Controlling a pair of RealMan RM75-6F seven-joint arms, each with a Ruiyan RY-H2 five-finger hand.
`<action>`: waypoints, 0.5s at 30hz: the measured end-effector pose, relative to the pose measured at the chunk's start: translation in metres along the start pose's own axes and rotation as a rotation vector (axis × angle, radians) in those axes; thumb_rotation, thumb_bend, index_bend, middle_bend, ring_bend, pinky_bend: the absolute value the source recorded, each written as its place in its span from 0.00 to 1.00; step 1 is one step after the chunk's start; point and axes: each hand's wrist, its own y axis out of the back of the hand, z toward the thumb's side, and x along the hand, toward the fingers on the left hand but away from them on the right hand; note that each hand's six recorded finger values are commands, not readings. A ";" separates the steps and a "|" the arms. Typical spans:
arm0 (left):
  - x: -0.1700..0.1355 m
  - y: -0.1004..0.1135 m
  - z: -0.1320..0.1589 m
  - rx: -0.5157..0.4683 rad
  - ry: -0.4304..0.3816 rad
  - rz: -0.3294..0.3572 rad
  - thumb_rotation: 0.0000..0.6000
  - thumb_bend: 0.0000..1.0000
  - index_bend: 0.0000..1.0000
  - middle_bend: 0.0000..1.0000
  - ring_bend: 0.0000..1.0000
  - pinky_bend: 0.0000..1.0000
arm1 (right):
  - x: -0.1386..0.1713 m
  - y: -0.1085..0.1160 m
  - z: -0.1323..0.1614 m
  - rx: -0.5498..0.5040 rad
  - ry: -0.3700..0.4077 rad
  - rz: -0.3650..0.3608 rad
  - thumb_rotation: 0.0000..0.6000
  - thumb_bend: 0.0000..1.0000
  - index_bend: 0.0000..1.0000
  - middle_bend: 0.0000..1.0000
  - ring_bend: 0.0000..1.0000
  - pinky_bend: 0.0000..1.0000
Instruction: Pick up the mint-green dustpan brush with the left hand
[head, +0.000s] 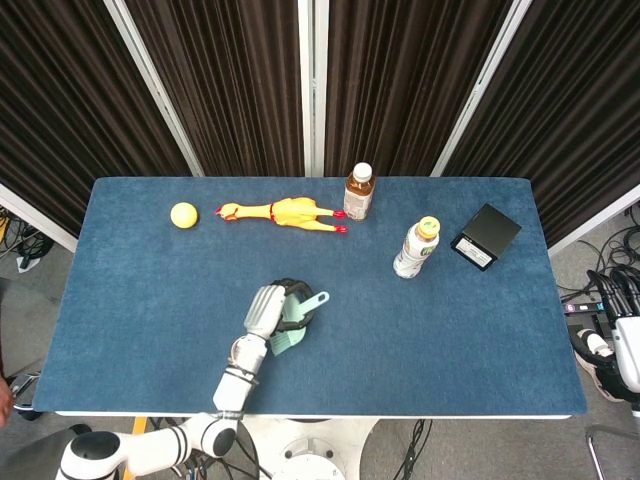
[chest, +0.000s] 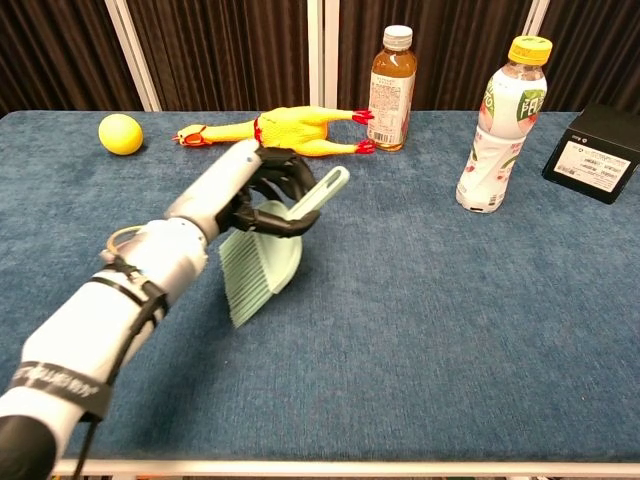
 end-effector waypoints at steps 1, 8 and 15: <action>0.003 -0.002 0.002 0.001 -0.002 -0.004 1.00 0.43 0.53 0.54 0.38 0.36 | 0.000 0.000 0.000 0.000 -0.001 -0.001 1.00 0.17 0.00 0.12 0.00 0.00; 0.008 0.019 0.003 0.055 -0.038 0.032 1.00 0.43 0.53 0.54 0.38 0.36 | 0.002 0.002 -0.003 -0.001 -0.009 -0.006 1.00 0.17 0.00 0.12 0.00 0.00; 0.000 0.082 -0.016 0.210 -0.062 0.048 1.00 0.43 0.52 0.53 0.38 0.36 | 0.002 -0.003 -0.001 -0.019 0.002 -0.004 1.00 0.17 0.00 0.12 0.00 0.00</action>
